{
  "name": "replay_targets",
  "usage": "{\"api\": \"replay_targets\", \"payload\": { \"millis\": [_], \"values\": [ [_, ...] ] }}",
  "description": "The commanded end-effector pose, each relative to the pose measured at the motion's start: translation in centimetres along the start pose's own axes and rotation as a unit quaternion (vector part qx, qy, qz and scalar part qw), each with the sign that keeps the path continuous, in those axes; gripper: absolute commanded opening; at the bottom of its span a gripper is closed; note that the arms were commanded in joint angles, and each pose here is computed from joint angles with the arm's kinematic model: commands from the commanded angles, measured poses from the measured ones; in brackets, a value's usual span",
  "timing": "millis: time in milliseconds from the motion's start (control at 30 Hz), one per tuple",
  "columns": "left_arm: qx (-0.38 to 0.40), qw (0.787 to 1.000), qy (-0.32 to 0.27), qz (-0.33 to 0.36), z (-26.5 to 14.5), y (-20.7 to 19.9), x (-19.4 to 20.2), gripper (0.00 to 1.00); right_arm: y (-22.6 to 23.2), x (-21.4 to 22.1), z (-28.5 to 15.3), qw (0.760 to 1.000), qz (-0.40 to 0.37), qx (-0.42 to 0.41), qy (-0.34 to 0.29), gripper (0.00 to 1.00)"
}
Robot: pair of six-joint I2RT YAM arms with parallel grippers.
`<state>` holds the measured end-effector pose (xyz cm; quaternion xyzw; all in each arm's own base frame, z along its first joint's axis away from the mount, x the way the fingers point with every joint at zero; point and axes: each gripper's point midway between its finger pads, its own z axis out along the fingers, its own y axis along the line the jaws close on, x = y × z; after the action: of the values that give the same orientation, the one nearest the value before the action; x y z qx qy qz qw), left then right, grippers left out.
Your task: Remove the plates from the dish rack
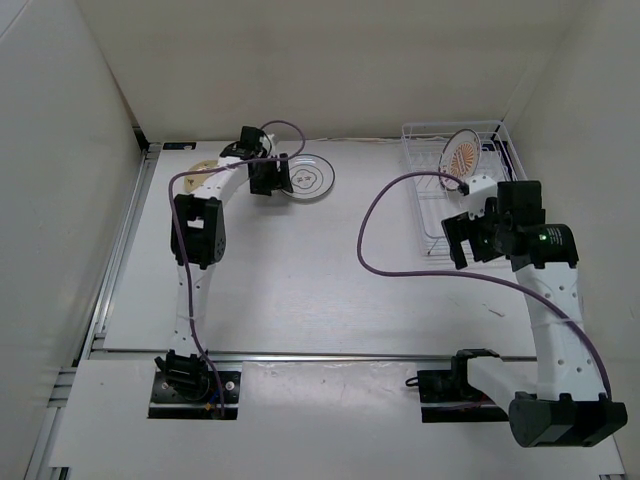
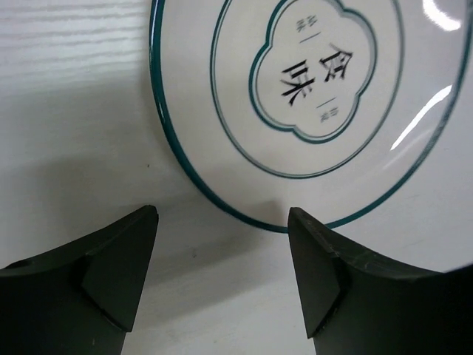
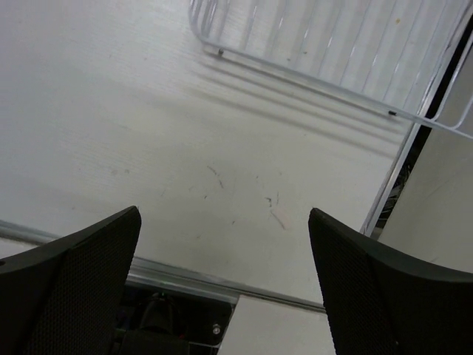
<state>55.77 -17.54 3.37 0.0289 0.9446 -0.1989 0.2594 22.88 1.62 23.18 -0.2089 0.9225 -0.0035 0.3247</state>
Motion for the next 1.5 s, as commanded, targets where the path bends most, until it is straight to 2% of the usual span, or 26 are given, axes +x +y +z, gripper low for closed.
{"api": "replay_targets", "payload": {
  "millis": [0, 100, 133, 200, 267, 300, 333, 367, 400, 433, 500, 633, 700, 933, 1067, 1300, 1467],
  "values": [
    [-0.116, 0.992, 0.043, 0.036, -1.9, 3.3, 3.1, 0.83, -2.7, -2.4, 0.6, 0.998, 0.003, 0.045, -0.051, 0.98],
    [-0.108, 0.992, 0.01, 0.066, -5.1, 0.9, 1.0, 0.84, -6.1, -5.5, 1.4, 0.99, 0.047, 0.088, -0.098, 1.0],
    [-0.106, 0.992, -0.002, 0.075, -6.1, 0.5, 0.3, 0.84, -7.8, -7.4, 1.0, 0.983, 0.059, 0.111, -0.131, 1.0],
    [-0.093, 0.989, -0.039, 0.109, -9.3, -2.0, -1.8, 0.87, -9.5, -8.8, 2.6, 0.98, 0.096, 0.115, -0.131, 1.0],
    [-0.088, 0.982, -0.082, 0.145, -13.4, -3.9, -3.9, 0.89, -12.1, -11.6, 1.8, 0.97, 0.134, 0.133, -0.155, 1.0],
    [-0.087, 0.98, -0.093, 0.152, -14.7, -4.3, -4.3, 0.93, -13.3, -12.1, 3.8, 0.969, 0.16, 0.128, -0.139, 1.0],
    [-0.078, 0.979, -0.093, 0.165, -15.7, -4.8, -4.1, 0.94, -14.2, -12.8, 4.0, 0.96, 0.206, 0.121, -0.145, 1.0],
    [-0.065, 0.976, -0.107, 0.176, -17.2, -5.7, -4.6, 0.95, -15.1, -15.1, 2.9, 0.953, 0.218, 0.114, -0.176, 1.0],
    [-0.05, 0.974, -0.113, 0.188, -19.7, -6.8, -4.4, 0.95, -15.6, -15.8, 4.1, 0.951, 0.233, 0.097, -0.177, 1.0],
    [-0.034, 0.972, -0.114, 0.2, -21.0, -7.6, -4.2, 1.0, -15.7, -16.9, 4.4, 0.947, 0.248, 0.075, -0.19, 1.0],
    [0.022, 0.962, -0.117, 0.245, -24.3, -10.1, -3.0, 1.0, -16.8, -19.1, 5.0, 0.945, 0.247, 0.067, -0.203, 0.99],
    [0.093, 0.948, -0.087, 0.291, -28.1, -12.3, 1.0, 1.0, -17.9, -20.7, 6.9, 0.945, 0.251, 0.053, -0.205, 0.97],
    [0.119, 0.945, -0.06, 0.298, -28.7, -12.5, 3.4, 1.0, -18.1, -20.5, 8.8, 0.947, 0.254, 0.045, -0.193, 0.97],
    [0.188, 0.933, -0.056, 0.303, -32.6, -14.9, 6.6, 1.0, -18.3, -20.4, 13.8, 0.953, 0.25, 0.004, -0.171, 0.92],
    [0.193, 0.935, -0.057, 0.292, -33.0, -15.3, 6.6, 1.0, -18.9, -19.9, 16.9, 0.959, 0.239, 0.009, -0.152, 0.9],
    [0.188, 0.951, -0.072, 0.236, -32.1, -14.8, 4.8, 1.0, -19.7, -19.8, 19.9, 0.964, 0.224, 0.017, -0.14, 0.89],
    [0.164, 0.972, -0.099, 0.138, -31.9, -12.5, 2.3, 1.0, -20.4, -19.2, 21.3, 0.967, 0.218, 0.028, -0.129, 0.88]
  ]
}}
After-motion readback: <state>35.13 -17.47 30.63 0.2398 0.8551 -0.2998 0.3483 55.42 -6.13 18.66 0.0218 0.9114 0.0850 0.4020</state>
